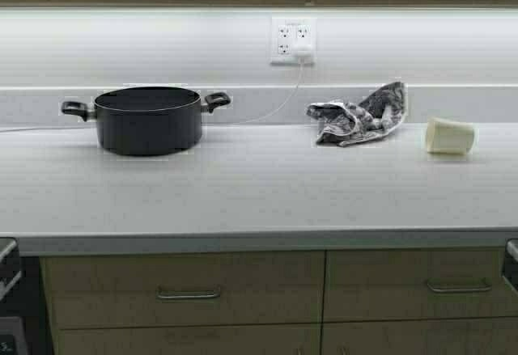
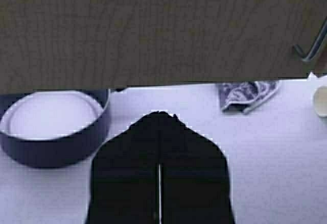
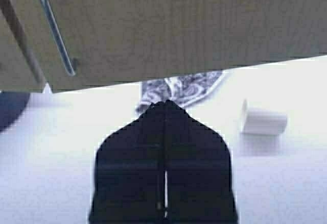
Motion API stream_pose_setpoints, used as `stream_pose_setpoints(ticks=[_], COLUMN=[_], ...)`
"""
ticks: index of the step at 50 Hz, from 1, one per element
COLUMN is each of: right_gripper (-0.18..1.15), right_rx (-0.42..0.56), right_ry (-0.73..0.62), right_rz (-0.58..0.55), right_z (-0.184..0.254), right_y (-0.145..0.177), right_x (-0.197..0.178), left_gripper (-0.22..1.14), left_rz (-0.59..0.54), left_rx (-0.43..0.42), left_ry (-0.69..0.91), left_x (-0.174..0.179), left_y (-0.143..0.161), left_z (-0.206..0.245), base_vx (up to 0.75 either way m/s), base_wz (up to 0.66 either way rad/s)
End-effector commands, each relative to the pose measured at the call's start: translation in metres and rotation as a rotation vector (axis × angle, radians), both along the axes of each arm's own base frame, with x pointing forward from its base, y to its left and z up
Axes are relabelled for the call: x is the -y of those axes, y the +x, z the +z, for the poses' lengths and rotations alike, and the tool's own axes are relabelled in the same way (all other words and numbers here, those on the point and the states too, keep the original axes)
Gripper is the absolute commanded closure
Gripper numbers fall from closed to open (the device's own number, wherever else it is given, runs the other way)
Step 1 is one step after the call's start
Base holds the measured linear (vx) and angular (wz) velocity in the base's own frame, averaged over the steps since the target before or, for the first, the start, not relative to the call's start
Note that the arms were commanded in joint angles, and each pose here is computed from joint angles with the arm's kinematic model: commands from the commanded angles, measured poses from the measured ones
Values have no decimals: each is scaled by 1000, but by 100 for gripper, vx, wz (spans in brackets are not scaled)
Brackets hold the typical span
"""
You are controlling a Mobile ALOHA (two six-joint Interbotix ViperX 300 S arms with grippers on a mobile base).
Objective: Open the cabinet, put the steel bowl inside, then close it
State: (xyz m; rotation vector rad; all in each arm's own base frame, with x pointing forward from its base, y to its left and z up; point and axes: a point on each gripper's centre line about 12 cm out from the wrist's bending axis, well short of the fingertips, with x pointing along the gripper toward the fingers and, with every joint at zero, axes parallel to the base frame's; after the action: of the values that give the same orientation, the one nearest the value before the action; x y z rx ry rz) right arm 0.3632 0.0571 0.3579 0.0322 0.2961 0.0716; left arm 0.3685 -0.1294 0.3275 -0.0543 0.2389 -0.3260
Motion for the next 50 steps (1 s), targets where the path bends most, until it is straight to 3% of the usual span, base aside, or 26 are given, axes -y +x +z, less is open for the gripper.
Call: stream_pose_setpoints(ticks=[1,50], right_gripper=[91,91], right_rx=[28,-3], right_ry=[3,-5], right_rz=[4,-1], right_z=[9,-2], right_y=[-4,-8], right_x=[0,2], left_gripper=[87,87], left_rz=[0,1], left_rx=[31,15], left_ry=[-9,-12], left_x=[-1,-1], left_y=[-3,-4], left_z=[11,-2], base_vx=[0,0], base_wz=[0,0])
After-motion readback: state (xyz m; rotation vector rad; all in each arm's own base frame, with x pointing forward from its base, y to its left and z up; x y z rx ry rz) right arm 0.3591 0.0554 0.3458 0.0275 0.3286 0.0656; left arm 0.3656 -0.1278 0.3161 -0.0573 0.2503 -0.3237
